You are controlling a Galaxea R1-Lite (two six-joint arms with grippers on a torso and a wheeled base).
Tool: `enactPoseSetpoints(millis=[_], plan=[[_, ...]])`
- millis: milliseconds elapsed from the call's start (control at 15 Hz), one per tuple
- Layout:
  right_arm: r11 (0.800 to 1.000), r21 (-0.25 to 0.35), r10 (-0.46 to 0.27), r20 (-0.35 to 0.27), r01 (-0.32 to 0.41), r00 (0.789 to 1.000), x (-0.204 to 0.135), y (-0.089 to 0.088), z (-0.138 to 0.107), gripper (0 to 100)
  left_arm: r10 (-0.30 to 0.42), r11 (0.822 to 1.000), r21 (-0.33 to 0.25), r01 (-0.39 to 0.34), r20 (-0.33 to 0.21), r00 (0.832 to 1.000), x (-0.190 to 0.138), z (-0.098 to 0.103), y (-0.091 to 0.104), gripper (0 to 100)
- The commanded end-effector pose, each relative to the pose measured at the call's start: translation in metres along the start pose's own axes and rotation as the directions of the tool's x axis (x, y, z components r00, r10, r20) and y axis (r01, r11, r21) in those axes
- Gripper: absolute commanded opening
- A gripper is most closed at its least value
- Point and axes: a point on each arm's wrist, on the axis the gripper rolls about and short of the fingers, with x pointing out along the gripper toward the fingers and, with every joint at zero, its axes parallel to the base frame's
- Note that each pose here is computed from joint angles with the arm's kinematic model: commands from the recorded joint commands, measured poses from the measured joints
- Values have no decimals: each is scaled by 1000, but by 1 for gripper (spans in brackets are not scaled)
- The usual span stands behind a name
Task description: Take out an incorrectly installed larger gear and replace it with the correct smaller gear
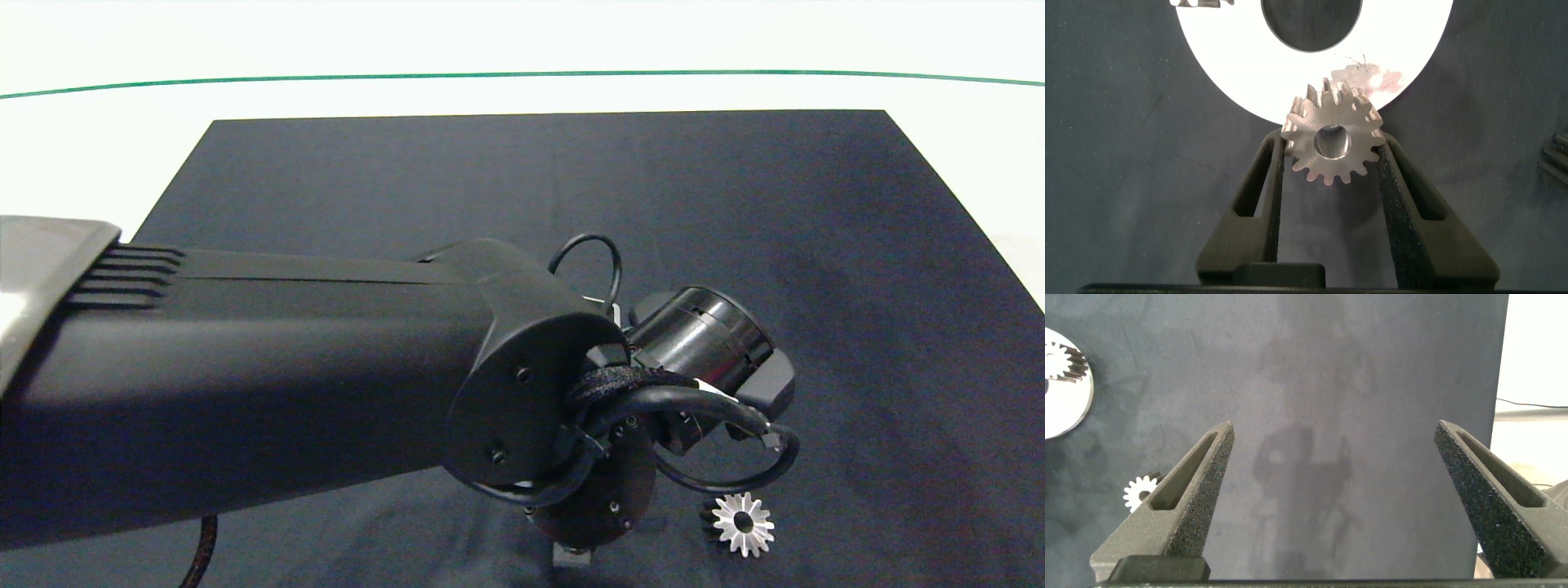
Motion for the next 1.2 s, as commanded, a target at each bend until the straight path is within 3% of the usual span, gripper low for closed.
enactPoseSetpoints(millis=[67, 1200], plan=[[1000, -2, 0, -6, 0, 1000, 1, 0, 0, 100, 4, 1000, 1, -4, -2, 1000, 2, -1, -2, 13], [1000, -3, 2, -7, -2, 1000, 1, 0, 0, 100, 16, 1000, 6, -16, -7, 1000, 7, -2, -4, 13]])
